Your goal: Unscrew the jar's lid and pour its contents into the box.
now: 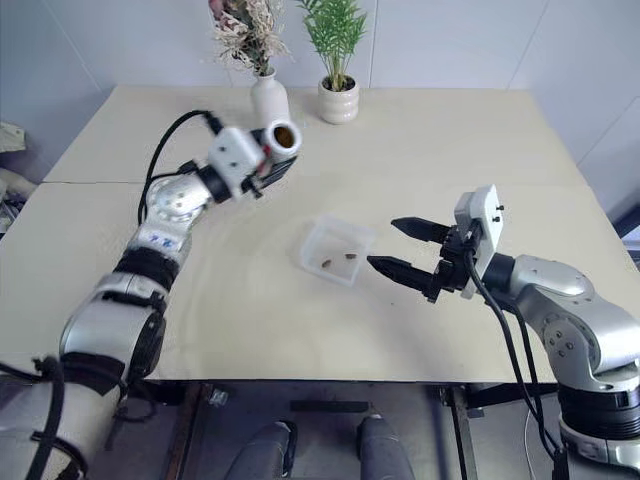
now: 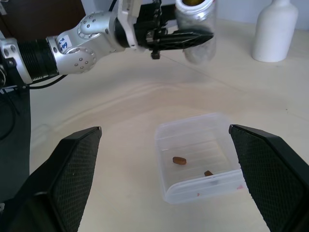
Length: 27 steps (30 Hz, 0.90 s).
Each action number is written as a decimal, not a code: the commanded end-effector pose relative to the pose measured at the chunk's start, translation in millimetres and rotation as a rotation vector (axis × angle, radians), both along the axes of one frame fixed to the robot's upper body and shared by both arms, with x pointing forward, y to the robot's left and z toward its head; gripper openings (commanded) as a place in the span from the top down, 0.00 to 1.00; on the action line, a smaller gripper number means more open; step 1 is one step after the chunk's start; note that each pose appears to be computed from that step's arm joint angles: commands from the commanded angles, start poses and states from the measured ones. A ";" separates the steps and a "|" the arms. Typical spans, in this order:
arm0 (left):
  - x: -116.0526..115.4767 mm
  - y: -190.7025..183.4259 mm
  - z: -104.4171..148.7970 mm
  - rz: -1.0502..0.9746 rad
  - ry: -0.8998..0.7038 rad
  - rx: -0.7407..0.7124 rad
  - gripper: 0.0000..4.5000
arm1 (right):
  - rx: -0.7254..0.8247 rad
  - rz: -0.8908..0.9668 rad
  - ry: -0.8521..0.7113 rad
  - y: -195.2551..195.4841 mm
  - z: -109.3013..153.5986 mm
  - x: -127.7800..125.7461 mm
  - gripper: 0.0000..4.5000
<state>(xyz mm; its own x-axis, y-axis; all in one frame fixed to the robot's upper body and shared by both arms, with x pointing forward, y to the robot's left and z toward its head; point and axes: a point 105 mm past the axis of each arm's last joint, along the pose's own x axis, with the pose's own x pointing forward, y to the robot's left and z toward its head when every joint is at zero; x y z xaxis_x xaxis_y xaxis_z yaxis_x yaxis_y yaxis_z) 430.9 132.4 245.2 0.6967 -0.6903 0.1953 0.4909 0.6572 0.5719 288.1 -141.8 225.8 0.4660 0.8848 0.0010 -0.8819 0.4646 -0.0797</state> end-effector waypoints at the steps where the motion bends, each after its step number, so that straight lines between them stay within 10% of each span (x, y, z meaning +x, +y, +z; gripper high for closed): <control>1: -12.2 30.6 18.4 0.034 0.070 -0.230 0.53 | -0.066 0.084 -0.081 7.9 8.5 -3.1 0.01; 13: -37.5 149.8 -47.7 0.546 0.285 -0.507 0.53 | -0.088 0.310 -0.299 54.6 38.1 -13.1 0.01; 27: -19.6 183.7 -74.4 0.730 0.226 -0.594 0.53 | -0.044 0.279 -0.330 55.2 32.9 -8.9 0.01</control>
<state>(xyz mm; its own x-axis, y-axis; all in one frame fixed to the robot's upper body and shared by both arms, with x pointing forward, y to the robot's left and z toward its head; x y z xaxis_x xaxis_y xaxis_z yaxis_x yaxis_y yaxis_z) 409.7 316.5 158.4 0.9867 0.0968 0.1307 -0.0938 0.9952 -0.0288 282.1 -85.5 253.1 0.1892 0.9809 0.0458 -0.9102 0.1927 -0.3666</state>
